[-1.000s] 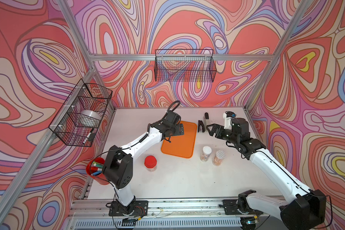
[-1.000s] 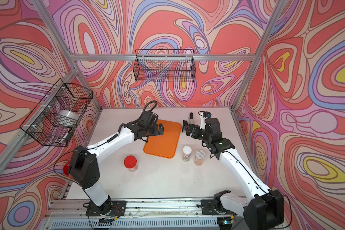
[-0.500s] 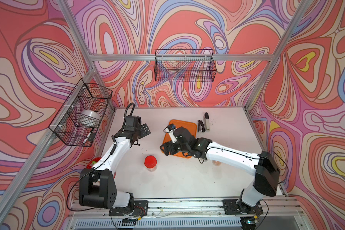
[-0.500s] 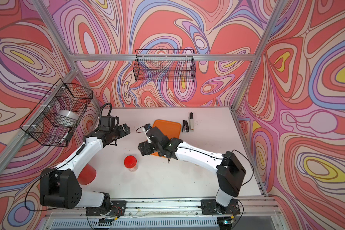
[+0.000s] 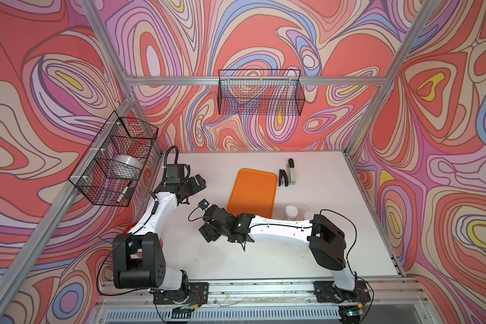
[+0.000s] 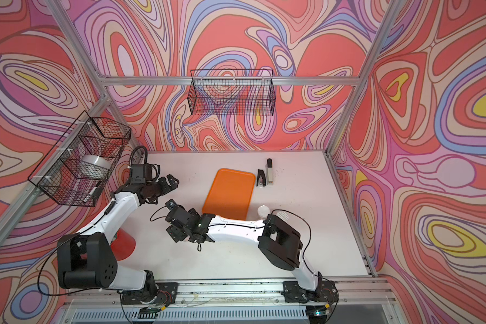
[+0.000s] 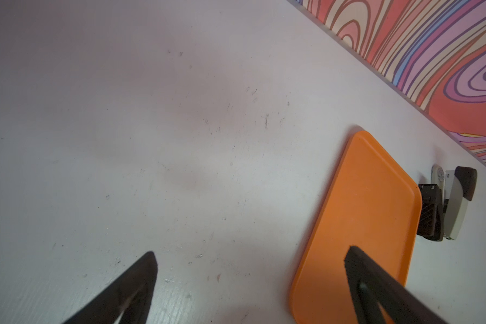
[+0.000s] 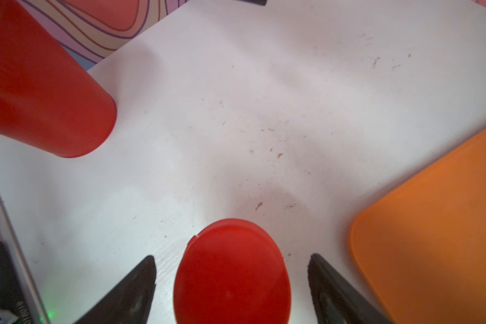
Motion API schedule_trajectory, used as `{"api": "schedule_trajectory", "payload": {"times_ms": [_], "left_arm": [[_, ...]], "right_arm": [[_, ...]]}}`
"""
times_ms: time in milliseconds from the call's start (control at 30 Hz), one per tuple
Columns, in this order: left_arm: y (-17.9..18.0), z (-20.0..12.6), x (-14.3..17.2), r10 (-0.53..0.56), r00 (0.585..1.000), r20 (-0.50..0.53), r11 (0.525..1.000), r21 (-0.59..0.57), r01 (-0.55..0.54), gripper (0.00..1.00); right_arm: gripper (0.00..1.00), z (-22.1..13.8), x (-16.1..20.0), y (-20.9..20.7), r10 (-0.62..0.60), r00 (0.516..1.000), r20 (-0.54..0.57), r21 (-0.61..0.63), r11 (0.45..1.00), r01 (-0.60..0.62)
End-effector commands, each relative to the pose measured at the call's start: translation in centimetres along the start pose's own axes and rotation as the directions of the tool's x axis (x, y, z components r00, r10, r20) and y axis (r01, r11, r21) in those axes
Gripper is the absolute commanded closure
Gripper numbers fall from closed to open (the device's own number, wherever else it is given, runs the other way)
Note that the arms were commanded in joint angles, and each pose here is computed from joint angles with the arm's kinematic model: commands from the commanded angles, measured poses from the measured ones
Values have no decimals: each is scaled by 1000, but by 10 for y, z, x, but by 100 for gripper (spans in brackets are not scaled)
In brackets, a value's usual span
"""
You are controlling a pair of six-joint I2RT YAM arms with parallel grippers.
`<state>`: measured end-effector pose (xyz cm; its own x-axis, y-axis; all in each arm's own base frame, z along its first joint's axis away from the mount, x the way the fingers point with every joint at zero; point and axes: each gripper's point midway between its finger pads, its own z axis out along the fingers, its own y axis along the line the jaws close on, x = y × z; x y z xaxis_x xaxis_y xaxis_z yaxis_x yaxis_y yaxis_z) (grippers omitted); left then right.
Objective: Pour the candies out of the jar
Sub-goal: Pick up the jar from the center of the board.
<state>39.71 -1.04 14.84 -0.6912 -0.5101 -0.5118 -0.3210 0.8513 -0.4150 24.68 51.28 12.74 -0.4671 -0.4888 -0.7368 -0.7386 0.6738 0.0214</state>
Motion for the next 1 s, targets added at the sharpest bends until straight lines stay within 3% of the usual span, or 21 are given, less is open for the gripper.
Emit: {"api": "schedule_trajectory", "payload": {"times_ms": [0,233,433,633,967], "left_arm": [[-9,0,-8,-3,1000,0,999,47,3,0],[-8,2,-7,-7,1000,-4,999,47,7,0],[-7,3,-6,-2,1000,-7,999,44,2,0],[-6,4,-5,10,1000,-11,999,45,-10,1],[-33,2,0,43,999,-3,980,196,-42,0]], "right_arm": [[14,17,7,-11,-17,1000,-5,85,996,17],[22,24,20,-11,-19,999,-32,81,996,21],[45,25,24,-10,-9,999,-38,73,997,12],[56,12,19,-9,7,1000,-16,52,999,-6],[61,-34,-7,-54,124,992,-4,45,991,-123]]}}
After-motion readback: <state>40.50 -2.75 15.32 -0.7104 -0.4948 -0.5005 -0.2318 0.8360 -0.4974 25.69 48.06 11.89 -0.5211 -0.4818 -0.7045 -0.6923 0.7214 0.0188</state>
